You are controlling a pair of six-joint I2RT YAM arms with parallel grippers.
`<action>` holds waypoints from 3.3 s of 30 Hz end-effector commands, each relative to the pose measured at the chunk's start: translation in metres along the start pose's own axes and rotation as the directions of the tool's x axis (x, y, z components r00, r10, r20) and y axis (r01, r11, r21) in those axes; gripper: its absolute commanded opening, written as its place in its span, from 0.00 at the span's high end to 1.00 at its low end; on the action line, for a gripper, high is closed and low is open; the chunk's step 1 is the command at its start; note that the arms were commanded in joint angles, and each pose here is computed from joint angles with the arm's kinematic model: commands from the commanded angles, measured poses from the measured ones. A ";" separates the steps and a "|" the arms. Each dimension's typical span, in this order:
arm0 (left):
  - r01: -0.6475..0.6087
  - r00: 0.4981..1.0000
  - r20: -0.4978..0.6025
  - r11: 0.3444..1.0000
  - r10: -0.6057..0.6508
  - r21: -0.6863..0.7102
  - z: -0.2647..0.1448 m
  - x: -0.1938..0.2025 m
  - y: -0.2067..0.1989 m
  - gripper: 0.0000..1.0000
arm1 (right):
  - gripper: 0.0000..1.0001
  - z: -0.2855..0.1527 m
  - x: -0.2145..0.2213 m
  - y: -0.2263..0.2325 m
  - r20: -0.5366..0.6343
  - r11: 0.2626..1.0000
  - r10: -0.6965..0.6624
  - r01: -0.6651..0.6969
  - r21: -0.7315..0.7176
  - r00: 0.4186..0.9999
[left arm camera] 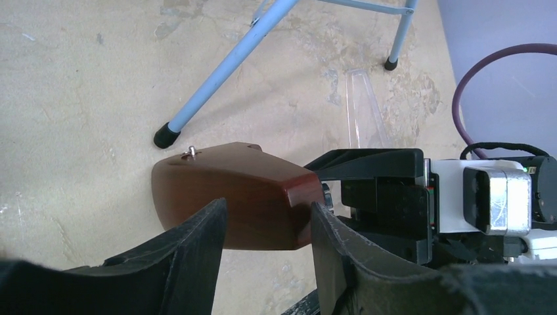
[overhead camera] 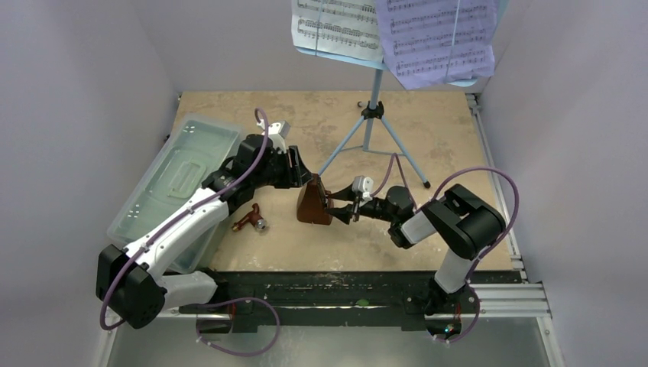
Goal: Set up the instrument practice props
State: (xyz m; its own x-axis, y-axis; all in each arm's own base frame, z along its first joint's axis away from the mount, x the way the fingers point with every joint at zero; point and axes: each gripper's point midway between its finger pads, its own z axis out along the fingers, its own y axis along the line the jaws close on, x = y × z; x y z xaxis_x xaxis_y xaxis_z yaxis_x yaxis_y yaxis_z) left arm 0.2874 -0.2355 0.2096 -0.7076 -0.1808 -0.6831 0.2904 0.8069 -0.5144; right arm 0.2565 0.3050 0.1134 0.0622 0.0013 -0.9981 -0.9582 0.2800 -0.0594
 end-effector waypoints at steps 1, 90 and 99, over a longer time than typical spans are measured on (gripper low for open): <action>-0.038 0.999 -0.016 0.999 0.037 -0.008 0.004 0.003 0.004 0.53 | 0.51 0.008 -0.020 -0.013 0.087 0.997 -0.072 0.072 0.012 0.994; -0.105 0.986 -0.138 0.993 0.097 -0.049 0.013 0.041 0.029 0.59 | 0.99 0.029 0.002 -0.026 -0.014 0.983 -0.182 0.182 -0.031 0.983; -0.094 0.987 -0.139 0.994 0.086 -0.051 0.013 0.046 0.030 0.59 | 1.00 0.028 -0.040 -0.017 0.093 0.974 -0.224 0.225 -0.008 0.970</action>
State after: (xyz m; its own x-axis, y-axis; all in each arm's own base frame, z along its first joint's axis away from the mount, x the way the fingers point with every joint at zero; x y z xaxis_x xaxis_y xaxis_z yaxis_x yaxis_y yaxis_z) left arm 0.2968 -0.2390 0.2065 -0.6628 -0.1280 -0.7378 0.3635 0.8064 -0.4664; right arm 0.2836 0.3187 0.0938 0.1485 -0.1038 -0.9835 -0.9520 0.2541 -0.1706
